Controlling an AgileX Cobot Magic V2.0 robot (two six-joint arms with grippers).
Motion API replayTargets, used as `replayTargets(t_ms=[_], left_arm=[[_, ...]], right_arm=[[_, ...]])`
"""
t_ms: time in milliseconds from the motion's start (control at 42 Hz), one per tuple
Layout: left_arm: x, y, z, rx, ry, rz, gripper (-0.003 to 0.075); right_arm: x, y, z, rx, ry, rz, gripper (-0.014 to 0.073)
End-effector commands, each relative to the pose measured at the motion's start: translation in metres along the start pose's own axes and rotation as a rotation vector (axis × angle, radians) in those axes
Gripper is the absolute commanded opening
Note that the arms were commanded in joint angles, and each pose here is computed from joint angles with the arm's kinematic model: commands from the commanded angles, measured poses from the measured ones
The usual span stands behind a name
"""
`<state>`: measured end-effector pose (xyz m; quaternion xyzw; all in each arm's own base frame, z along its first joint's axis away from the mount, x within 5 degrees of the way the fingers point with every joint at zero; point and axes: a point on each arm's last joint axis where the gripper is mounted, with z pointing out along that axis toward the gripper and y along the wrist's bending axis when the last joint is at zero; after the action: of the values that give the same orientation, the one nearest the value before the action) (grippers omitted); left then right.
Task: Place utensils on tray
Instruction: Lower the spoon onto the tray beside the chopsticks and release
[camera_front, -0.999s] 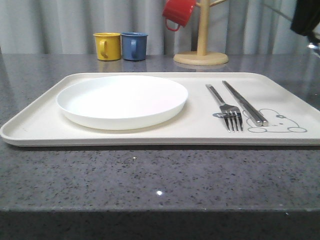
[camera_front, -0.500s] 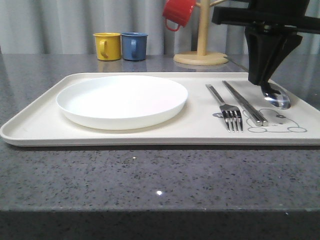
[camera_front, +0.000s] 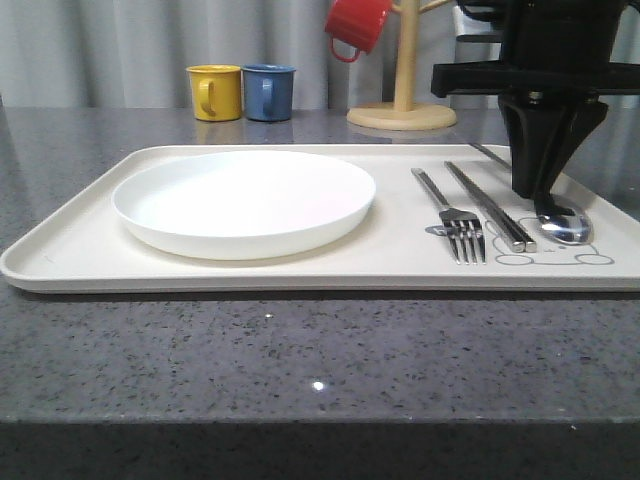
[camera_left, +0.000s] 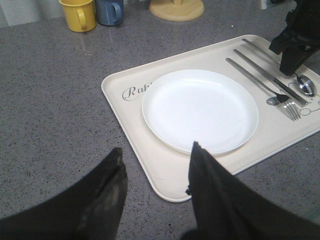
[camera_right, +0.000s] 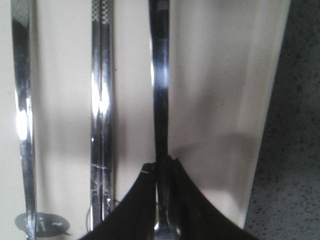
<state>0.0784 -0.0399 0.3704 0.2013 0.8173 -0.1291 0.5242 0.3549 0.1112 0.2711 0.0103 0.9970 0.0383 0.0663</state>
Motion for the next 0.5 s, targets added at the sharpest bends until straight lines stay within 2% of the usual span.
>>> replayTargets(t_ms=[0,476], left_arm=[[-0.0133,-0.0002,-0.0044,-0.002,-0.093,-0.004,0.0295],[-0.0133,-0.0002,-0.0044,-0.002,-0.093,-0.004,0.0295]], right_arm=[[0.0079,-0.0053,-0.0212,0.026,0.037,0.010,0.0063],[0.0060,-0.0084,-0.0173,0.032,0.050,0.055,0.0074]])
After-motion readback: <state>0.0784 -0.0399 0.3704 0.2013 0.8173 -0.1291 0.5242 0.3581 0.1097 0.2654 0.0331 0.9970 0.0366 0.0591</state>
